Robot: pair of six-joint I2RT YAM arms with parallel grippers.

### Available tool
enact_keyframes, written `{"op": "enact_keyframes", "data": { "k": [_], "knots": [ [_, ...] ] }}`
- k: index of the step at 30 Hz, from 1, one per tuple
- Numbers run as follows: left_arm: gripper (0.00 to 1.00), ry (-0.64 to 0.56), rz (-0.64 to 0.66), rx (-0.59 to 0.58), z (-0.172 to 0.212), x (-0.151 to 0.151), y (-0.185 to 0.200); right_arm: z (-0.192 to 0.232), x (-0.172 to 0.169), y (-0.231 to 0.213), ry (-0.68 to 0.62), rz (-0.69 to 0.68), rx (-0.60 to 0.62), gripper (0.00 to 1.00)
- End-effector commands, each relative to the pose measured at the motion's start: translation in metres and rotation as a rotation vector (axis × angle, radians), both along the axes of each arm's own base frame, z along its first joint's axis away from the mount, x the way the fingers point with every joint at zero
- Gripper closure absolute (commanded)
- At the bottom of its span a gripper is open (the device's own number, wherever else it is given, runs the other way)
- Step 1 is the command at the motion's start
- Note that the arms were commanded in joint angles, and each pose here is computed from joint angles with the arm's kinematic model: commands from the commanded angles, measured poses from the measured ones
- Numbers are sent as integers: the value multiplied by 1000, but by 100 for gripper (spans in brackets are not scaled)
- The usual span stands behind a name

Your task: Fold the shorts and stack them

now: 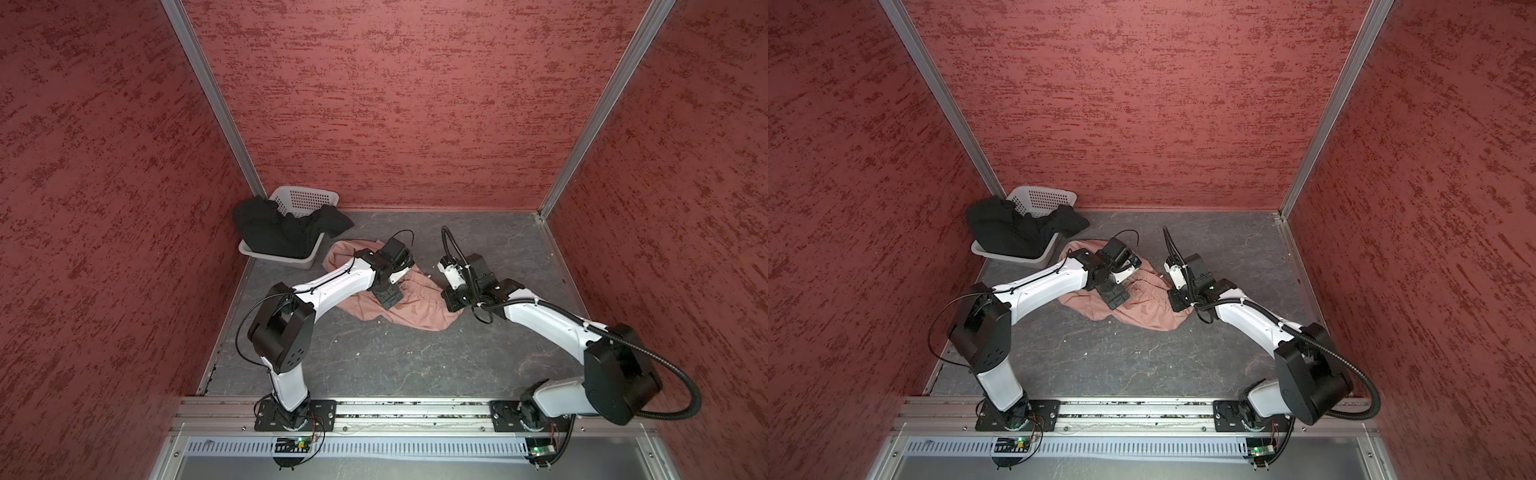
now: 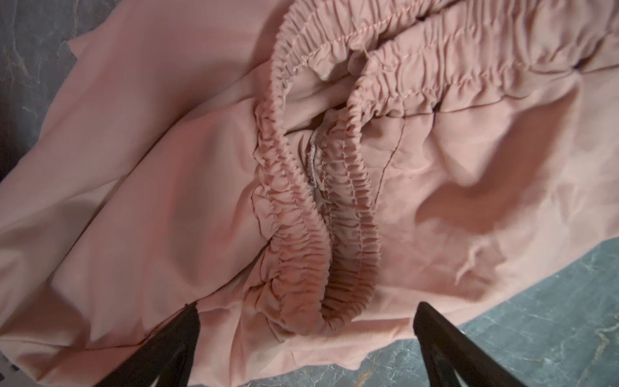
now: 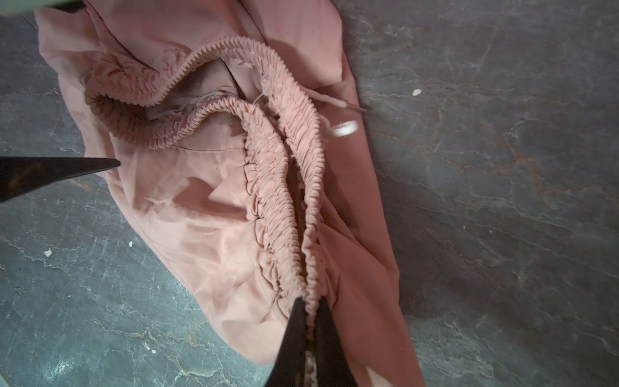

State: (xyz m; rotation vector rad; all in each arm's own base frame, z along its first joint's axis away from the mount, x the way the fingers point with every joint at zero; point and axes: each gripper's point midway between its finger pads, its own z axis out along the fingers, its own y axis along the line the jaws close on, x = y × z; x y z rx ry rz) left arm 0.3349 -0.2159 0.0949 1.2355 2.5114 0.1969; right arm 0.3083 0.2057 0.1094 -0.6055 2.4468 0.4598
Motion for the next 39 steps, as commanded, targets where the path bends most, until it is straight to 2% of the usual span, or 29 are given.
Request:
{"op": "enact_keyframes", "data": {
  "k": [1,3,6,11,15,18,25,30,35,39],
  "knots": [
    [5,-21,-34,-1,2,12,-5,10,3,3,-32,9,49,100],
    [8,-27,-29,43,-4,16,0,11,3,3,-38,4,52,100],
    [22,-24,-11,59,-9,24,4,12,3,3,-46,-2,67,100],
    [28,10,9,64,-15,25,11,23,5,1,-64,-19,97,100],
    [28,45,-1,-21,-3,16,0,34,6,0,-88,-23,129,98],
    [23,99,-11,-66,1,4,-7,37,7,-2,-94,-26,140,98],
    [22,210,27,-56,5,-19,5,37,7,-5,-92,-27,148,96],
    [17,187,43,-17,-3,-7,14,38,8,-2,-90,-25,163,96],
    [19,161,28,-14,-13,9,6,39,9,-1,-89,-25,172,96],
    [33,154,13,-25,-16,12,-1,42,10,-2,-97,-33,174,96]
  ]
}}
